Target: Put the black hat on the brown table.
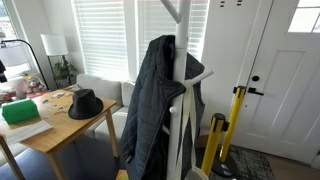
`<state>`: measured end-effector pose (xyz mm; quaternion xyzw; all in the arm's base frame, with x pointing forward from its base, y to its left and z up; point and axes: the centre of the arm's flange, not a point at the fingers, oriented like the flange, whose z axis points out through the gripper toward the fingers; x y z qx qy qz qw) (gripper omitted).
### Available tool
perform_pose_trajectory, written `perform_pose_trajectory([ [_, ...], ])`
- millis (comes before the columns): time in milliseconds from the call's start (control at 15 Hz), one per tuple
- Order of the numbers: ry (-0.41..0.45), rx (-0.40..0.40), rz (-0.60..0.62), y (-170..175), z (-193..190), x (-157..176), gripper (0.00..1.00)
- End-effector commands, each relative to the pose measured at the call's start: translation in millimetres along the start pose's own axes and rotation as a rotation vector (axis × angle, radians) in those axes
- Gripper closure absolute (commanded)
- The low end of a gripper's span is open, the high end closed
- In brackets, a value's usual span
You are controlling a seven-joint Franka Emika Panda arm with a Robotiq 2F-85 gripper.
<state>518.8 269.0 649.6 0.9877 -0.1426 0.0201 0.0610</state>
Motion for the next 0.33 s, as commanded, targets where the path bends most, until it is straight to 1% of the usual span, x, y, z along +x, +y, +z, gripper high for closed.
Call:
perform_pose_trajectory([
  [0,0.004,0.006,-0.005,1.3,-4.3,-3.4,0.0],
  [267,0.0,0.007,-0.009,1.9,-4.0,-4.9,0.0],
])
